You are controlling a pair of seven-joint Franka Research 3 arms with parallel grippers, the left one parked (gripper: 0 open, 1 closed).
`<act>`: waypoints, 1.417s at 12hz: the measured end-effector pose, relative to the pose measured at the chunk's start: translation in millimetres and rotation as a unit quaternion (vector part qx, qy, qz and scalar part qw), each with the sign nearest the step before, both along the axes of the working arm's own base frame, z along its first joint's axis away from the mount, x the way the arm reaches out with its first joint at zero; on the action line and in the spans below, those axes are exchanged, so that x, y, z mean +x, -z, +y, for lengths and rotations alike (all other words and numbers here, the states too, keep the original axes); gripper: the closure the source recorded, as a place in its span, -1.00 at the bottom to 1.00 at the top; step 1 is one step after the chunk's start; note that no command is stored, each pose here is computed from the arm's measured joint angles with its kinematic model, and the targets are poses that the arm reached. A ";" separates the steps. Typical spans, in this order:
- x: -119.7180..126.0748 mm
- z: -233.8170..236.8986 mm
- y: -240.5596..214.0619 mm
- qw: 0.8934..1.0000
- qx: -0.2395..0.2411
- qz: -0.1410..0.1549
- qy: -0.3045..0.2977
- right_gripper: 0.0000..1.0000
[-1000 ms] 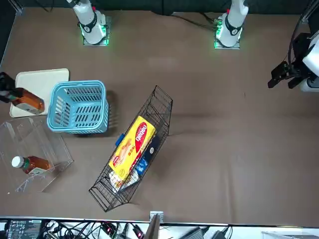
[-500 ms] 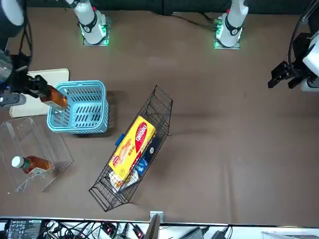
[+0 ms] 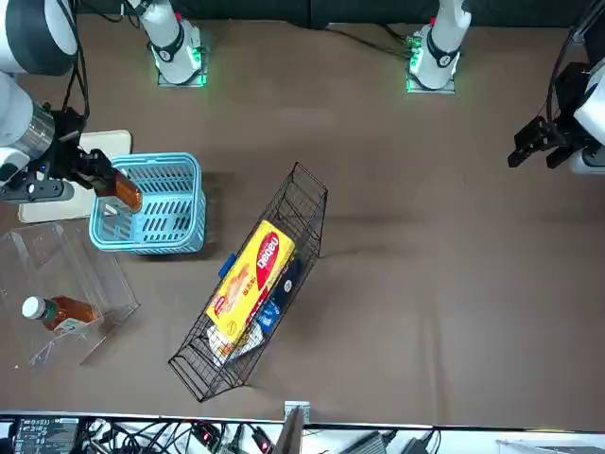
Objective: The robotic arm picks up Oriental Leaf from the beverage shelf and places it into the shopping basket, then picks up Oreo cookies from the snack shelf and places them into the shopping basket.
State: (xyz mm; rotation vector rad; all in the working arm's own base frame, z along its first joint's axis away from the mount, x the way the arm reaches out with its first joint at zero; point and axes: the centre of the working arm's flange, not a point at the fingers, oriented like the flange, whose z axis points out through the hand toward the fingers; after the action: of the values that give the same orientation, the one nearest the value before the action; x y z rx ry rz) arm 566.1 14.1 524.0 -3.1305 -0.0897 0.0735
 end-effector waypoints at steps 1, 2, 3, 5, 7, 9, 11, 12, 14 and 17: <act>-1.2 -1.3 6.2 1.000 0.000 -0.002 0.001 -0.10; -1.8 -2.2 14.6 1.000 0.000 -0.006 0.002 -0.10; -3.4 -3.3 37.2 1.000 0.000 -0.012 0.003 -0.10; -6.7 -4.8 64.9 1.000 0.000 -0.018 0.005 -0.10; -12.8 -6.8 94.4 1.000 0.000 -0.025 0.007 -0.10; -21.1 -9.0 124.5 0.999 0.000 -0.033 0.009 -0.10; -28.7 -12.1 150.8 0.999 -0.001 -0.040 0.012 -0.10; -31.2 -13.5 161.2 0.999 -0.001 -0.040 0.013 -0.10; -33.0 -15.1 176.3 0.999 -0.001 -0.037 0.015 -0.10; -31.2 -15.2 189.5 0.999 -0.002 -0.033 0.015 -0.10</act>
State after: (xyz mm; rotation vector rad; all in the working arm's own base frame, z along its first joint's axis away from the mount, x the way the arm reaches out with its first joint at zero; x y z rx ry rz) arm 534.9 -1.1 334.6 -3.1369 -0.0431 -0.0309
